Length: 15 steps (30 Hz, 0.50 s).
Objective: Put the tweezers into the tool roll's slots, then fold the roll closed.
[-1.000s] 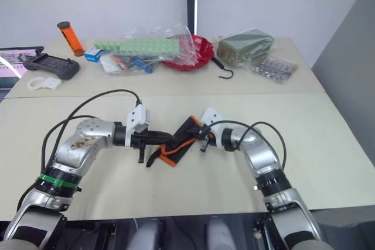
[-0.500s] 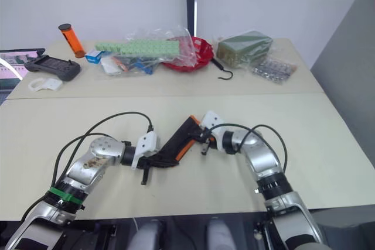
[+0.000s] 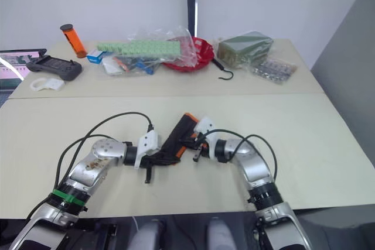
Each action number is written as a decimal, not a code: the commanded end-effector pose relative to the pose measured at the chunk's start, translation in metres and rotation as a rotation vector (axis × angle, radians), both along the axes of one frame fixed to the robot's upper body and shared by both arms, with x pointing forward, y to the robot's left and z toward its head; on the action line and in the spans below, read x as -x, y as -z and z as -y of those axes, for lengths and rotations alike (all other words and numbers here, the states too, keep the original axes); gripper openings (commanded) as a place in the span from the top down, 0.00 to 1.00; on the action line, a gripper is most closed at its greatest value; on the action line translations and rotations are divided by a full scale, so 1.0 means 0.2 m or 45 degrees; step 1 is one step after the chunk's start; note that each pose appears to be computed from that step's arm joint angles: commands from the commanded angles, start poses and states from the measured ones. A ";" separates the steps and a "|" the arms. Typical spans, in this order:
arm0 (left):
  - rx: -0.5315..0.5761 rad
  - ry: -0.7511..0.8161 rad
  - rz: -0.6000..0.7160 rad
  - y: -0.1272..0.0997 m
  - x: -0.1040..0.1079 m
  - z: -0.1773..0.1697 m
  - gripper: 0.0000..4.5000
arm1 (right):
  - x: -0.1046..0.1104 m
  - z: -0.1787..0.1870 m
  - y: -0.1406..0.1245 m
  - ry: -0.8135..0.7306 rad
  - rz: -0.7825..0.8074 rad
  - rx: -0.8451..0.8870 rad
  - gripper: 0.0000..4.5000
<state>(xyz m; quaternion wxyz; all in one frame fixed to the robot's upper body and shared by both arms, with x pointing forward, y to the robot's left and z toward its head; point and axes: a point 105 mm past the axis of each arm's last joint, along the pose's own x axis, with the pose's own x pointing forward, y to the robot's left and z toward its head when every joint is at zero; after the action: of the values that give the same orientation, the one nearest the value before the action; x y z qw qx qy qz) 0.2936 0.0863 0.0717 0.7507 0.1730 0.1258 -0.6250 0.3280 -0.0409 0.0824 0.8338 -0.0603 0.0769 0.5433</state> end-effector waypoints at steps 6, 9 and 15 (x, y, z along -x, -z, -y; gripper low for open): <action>-0.150 -0.156 -0.190 0.19 0.03 -0.10 0.99 | -0.09 0.06 0.21 0.144 -0.041 0.221 1.00; -0.173 -0.223 -0.217 0.21 0.01 -0.16 0.99 | -0.16 0.11 0.25 0.265 -0.048 0.244 1.00; -0.151 -0.252 -0.247 0.21 0.03 -0.18 0.99 | -0.31 0.22 0.21 0.513 -0.004 0.234 1.00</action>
<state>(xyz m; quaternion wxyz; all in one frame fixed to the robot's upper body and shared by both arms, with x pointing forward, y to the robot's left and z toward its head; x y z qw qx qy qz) 0.2976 0.1011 0.0634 0.7827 0.1538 0.1701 -0.5786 0.3874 -0.0552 0.0733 0.9001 -0.1085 0.0759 0.4151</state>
